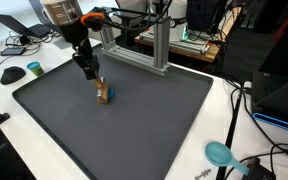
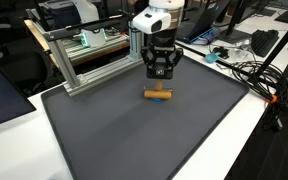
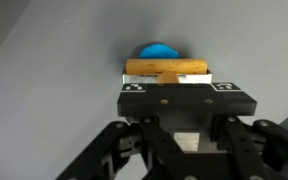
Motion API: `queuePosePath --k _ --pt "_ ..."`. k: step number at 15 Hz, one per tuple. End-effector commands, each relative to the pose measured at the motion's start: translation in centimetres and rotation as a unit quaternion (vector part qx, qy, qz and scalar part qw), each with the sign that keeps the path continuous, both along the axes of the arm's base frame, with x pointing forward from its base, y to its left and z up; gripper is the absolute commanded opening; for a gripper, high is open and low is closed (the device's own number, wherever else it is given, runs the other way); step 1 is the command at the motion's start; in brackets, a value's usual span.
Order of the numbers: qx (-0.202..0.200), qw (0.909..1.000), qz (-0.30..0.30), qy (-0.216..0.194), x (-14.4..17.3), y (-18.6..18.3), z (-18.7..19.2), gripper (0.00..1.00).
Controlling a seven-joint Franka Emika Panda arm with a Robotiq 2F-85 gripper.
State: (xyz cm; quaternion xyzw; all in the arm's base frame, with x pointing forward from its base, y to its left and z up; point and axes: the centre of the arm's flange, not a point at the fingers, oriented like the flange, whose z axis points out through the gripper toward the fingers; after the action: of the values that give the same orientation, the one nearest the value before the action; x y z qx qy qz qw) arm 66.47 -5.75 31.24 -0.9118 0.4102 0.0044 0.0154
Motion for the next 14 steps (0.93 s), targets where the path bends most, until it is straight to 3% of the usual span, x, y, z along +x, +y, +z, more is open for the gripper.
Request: queuePosePath --k 1,14 --pt "0.013 0.9998 -0.007 0.016 0.8 -0.9 -2.8 0.22" --pt "0.044 0.9972 0.001 0.060 1.6 -1.4 -5.0 0.22"
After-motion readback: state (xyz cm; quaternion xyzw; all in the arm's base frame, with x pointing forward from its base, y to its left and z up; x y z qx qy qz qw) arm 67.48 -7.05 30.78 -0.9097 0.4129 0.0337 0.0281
